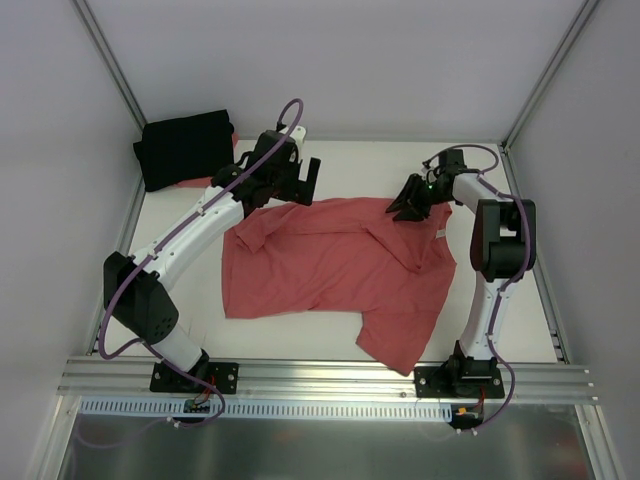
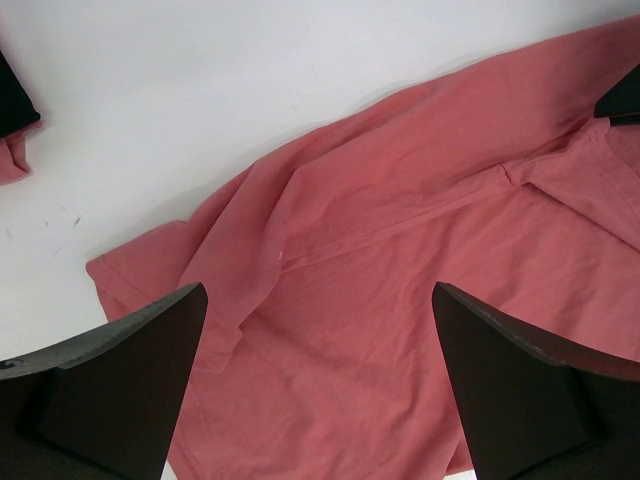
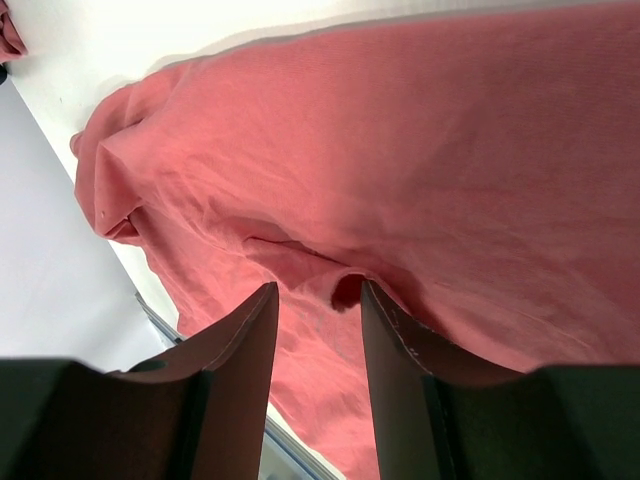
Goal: Fold and stack the t-shirts
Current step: Fold the flattened tshirt in 1/3 of the way
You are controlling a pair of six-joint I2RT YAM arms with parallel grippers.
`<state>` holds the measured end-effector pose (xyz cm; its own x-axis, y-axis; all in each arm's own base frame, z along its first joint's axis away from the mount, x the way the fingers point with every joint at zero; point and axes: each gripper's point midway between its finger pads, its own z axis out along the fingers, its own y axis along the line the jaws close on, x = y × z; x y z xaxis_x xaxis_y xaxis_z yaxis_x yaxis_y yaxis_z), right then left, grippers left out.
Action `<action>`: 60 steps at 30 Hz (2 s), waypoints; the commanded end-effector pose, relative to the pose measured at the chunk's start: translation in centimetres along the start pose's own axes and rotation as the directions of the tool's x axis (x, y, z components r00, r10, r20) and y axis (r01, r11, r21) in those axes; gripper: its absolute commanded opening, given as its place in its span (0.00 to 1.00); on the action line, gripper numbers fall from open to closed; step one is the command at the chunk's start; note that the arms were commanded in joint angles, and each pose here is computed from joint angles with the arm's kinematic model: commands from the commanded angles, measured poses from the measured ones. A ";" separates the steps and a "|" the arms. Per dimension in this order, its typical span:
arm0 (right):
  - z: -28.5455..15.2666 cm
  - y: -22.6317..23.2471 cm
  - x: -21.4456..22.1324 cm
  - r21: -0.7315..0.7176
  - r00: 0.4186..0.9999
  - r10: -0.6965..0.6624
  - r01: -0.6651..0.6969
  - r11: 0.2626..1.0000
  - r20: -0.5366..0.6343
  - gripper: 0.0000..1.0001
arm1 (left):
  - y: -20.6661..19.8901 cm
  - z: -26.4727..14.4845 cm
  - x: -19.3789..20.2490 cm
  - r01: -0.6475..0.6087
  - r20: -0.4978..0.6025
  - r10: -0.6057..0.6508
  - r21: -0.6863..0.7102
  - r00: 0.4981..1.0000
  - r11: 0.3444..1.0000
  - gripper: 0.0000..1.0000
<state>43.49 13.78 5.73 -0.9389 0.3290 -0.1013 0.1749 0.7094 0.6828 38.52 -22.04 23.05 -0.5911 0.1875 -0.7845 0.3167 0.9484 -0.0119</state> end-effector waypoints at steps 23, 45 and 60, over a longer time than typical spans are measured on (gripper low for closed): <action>-0.8 1.8 3.3 -0.022 0.998 -0.020 0.018 1.000 -0.055 0.00 | 1.2 -1.5 -1.0 0.023 0.052 -0.022 -0.007 0.998 1.000 0.99; -2.8 3.4 13.1 -0.082 0.974 -0.060 0.042 0.996 -0.220 0.13 | 1.3 -1.7 -1.2 0.026 0.050 -0.025 -0.013 0.998 1.000 0.99; -6.8 7.0 11.5 -0.063 0.975 -0.203 0.197 0.978 -0.093 0.99 | -1.2 -2.5 3.2 0.169 -0.086 -0.155 0.191 0.984 0.967 0.99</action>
<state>31.21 18.50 9.77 -0.9892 0.1396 -0.0441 0.0699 0.7152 0.6954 36.37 -21.20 21.85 -0.6465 0.1385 -0.7502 0.3310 0.9369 -0.1124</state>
